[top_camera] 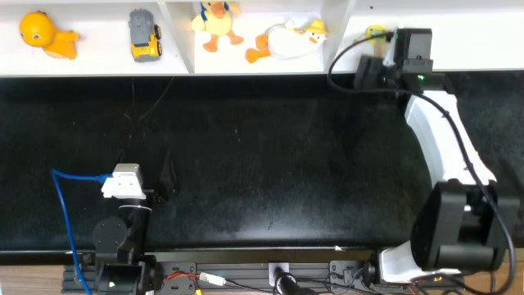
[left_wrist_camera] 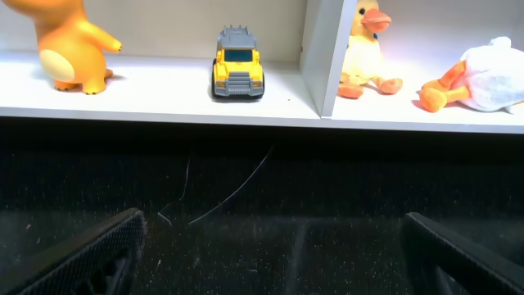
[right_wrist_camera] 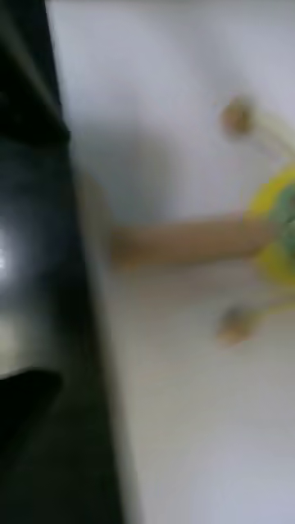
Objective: Store Toys
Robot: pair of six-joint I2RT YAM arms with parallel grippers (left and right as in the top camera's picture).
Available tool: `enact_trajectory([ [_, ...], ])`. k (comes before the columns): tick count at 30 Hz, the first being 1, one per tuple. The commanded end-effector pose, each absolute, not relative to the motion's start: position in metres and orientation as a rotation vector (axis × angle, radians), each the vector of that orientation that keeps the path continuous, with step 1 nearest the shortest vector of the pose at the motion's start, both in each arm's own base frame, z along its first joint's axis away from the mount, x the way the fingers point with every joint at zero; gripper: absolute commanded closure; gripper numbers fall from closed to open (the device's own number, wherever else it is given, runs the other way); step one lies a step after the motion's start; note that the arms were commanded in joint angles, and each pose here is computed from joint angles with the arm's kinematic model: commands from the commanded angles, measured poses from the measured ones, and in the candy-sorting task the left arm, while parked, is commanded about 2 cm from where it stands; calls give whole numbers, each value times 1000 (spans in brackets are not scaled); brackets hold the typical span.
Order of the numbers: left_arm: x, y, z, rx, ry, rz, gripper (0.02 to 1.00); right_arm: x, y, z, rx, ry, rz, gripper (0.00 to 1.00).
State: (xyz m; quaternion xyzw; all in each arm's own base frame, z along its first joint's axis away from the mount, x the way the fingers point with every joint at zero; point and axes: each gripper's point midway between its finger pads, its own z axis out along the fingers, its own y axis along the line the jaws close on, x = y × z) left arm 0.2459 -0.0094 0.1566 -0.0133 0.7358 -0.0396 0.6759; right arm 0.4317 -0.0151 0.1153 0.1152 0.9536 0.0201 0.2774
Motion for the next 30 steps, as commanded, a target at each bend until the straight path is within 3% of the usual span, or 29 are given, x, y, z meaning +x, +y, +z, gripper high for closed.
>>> enact_trajectory([
  [1,246,-12,157,-25,1649,-106,20,396,-47,171,511,2456,-128,5],
  [6,246,-12,157,-25,1649,-106,20,333,-66,220,795,2353,-118,5],
  [11,246,-12,157,-25,1649,-106,23,259,-108,239,1252,2180,-117,3],
  [15,246,-12,157,-25,1649,-106,20,212,-152,222,1610,2044,-177,3],
  [19,246,-12,157,-25,1649,-106,20,184,-187,198,1847,1942,-192,3],
  [30,246,-12,157,-25,1649,-106,20,194,-228,140,2041,1947,-223,5],
])
